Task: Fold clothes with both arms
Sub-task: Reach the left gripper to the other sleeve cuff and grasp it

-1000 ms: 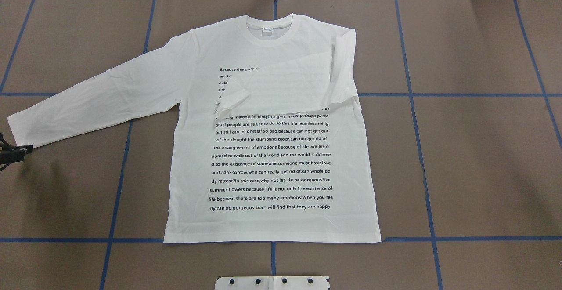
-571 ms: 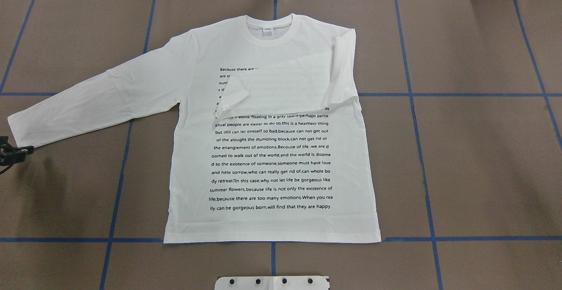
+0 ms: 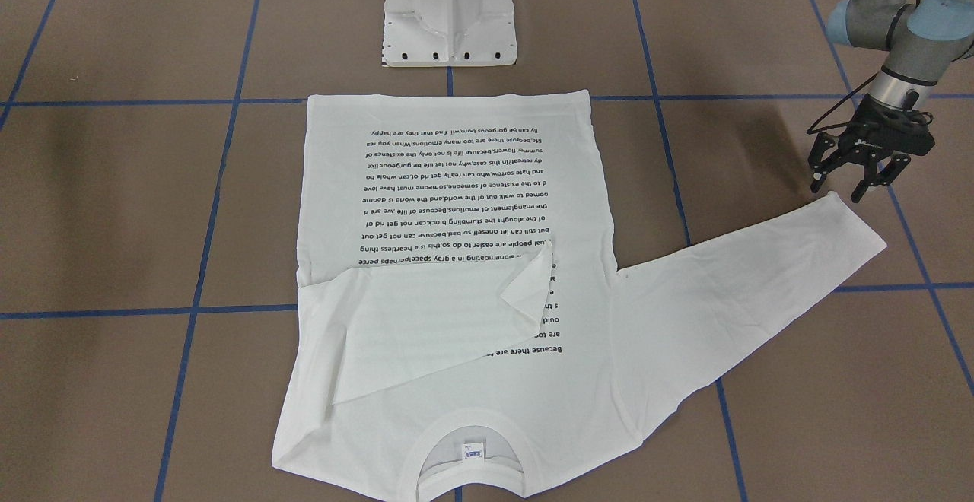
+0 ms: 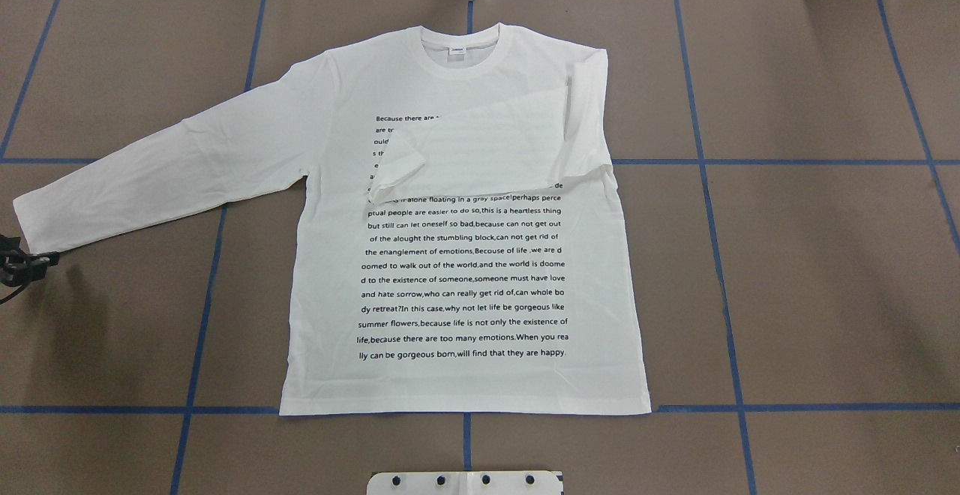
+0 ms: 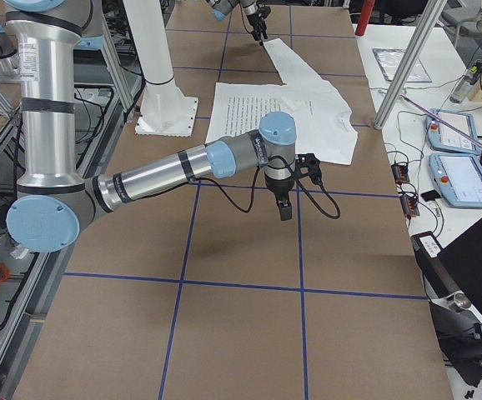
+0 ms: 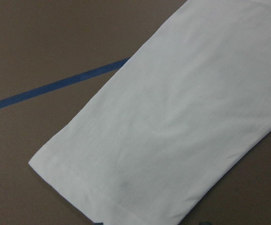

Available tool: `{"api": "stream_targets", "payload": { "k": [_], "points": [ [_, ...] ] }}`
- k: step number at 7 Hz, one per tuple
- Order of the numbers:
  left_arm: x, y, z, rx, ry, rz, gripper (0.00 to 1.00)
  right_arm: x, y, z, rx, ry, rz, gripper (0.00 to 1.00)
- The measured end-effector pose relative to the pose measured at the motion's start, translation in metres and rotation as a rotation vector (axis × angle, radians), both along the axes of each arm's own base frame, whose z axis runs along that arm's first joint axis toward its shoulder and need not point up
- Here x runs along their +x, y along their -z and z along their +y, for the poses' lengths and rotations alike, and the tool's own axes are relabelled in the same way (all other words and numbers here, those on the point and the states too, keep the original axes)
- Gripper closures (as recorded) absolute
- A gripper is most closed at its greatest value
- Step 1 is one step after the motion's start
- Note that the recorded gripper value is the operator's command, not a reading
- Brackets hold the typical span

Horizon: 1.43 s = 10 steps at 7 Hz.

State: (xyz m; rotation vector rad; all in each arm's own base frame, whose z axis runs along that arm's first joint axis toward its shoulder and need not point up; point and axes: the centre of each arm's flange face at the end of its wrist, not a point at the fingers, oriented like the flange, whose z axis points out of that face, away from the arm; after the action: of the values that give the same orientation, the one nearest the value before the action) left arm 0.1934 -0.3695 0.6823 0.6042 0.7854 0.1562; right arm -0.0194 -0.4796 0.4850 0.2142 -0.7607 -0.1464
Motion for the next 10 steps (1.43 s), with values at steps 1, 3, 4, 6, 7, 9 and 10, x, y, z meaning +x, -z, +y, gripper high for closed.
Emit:
{"api": "stream_targets", "payload": {
  "k": [1, 3, 4, 6, 7, 9, 10],
  "points": [
    [0.001, -0.002, 0.000, -0.001, -0.001, -0.003, 0.79, 0.000, 0.000, 0.000, -0.001, 0.000, 0.000, 0.00],
    [0.002, -0.004, -0.001, -0.003, -0.002, -0.005, 1.00, 0.000, 0.000, 0.000, 0.000, 0.000, 0.000, 0.00],
    [0.002, -0.004, -0.001, 0.000, -0.003, -0.003, 1.00, 0.000, 0.001, -0.001, 0.001, 0.000, -0.001, 0.00],
    [0.003, 0.006, -0.001, 0.033, -0.007, 0.032, 1.00, 0.000, 0.002, -0.001, 0.004, 0.000, -0.001, 0.00],
    [0.004, 0.025, -0.002, 0.077, -0.010, 0.078, 1.00, 0.000, 0.003, -0.002, 0.005, 0.000, -0.001, 0.00],
    [0.021, 0.086, -0.017, 0.182, -0.033, 0.211, 1.00, 0.000, 0.003, -0.002, 0.007, -0.001, -0.001, 0.00],
    [0.038, 0.120, -0.035, 0.200, -0.044, 0.286, 1.00, 0.000, 0.003, -0.002, 0.007, -0.001, -0.001, 0.00]
  ]
}}
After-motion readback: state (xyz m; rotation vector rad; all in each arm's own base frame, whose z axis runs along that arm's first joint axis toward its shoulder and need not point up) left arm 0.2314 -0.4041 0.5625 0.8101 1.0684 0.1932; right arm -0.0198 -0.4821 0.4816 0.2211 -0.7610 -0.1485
